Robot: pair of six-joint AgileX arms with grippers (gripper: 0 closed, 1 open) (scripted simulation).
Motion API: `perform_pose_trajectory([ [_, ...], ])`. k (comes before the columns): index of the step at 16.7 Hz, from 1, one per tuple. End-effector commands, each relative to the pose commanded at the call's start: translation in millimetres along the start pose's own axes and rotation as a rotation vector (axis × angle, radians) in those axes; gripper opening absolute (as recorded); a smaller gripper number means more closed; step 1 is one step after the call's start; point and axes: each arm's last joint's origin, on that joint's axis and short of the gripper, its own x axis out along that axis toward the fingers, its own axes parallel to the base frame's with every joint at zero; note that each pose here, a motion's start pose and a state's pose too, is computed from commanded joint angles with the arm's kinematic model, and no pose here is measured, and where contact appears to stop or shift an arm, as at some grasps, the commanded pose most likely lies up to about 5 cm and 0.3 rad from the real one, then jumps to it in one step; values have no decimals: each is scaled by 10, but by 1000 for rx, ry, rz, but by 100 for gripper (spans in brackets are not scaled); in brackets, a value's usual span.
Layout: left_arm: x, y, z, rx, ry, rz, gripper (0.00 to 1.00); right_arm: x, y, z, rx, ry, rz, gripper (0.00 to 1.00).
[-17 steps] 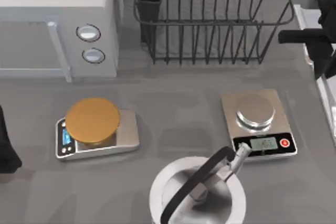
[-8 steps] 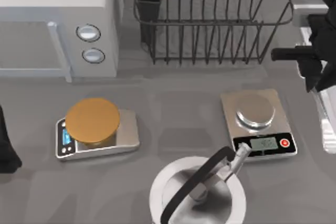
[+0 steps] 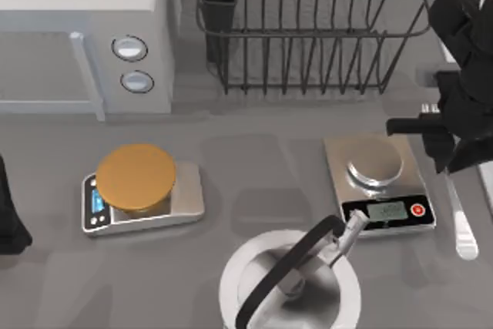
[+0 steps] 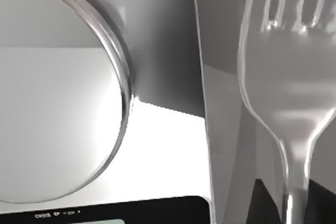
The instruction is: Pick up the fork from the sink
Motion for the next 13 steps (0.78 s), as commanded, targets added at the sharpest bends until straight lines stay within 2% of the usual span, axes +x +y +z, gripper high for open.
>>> perform_pose_trajectory([
  [3, 0, 0, 0, 0, 0, 0, 100, 0, 0, 0, 0, 0, 0, 0],
  [13, 0, 0, 0, 0, 0, 0, 100, 0, 0, 0, 0, 0, 0, 75],
])
